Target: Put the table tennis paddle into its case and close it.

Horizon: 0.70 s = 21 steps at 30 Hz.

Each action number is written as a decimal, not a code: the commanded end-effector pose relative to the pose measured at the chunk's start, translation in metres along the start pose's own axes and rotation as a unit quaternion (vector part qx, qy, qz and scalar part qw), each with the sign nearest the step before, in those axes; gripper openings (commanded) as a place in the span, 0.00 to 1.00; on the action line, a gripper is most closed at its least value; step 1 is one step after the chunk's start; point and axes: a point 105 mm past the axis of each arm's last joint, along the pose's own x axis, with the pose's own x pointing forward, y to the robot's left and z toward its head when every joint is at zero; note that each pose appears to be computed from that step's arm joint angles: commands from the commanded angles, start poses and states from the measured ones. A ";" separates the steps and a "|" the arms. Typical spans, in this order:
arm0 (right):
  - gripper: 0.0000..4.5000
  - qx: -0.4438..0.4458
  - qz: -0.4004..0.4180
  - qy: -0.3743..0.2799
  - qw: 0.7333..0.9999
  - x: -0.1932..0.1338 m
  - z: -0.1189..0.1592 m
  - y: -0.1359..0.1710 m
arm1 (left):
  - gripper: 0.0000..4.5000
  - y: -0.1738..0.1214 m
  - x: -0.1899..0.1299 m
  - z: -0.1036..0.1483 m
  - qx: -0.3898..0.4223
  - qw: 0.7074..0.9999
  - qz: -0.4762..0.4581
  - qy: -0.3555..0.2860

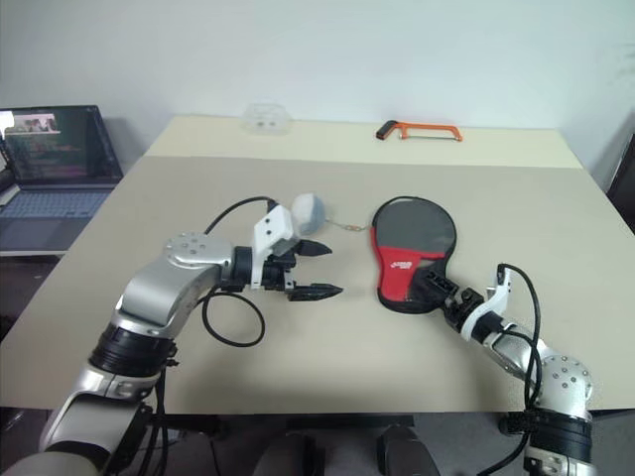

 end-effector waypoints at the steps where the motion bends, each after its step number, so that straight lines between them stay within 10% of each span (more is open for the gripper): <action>1: 0.63 0.002 -0.033 0.006 0.999 0.005 -0.002 -0.012 | 1.00 0.000 -0.003 0.009 0.018 1.000 0.004 -0.009; 10: 0.01 0.000 -0.079 0.024 0.997 0.000 -0.008 -0.033 | 1.00 0.002 -0.003 0.009 0.020 1.000 0.007 -0.009; 21: 0.01 -0.078 -0.097 0.166 0.978 -0.041 -0.040 -0.045 | 1.00 0.002 -0.003 0.008 0.022 1.000 0.002 -0.004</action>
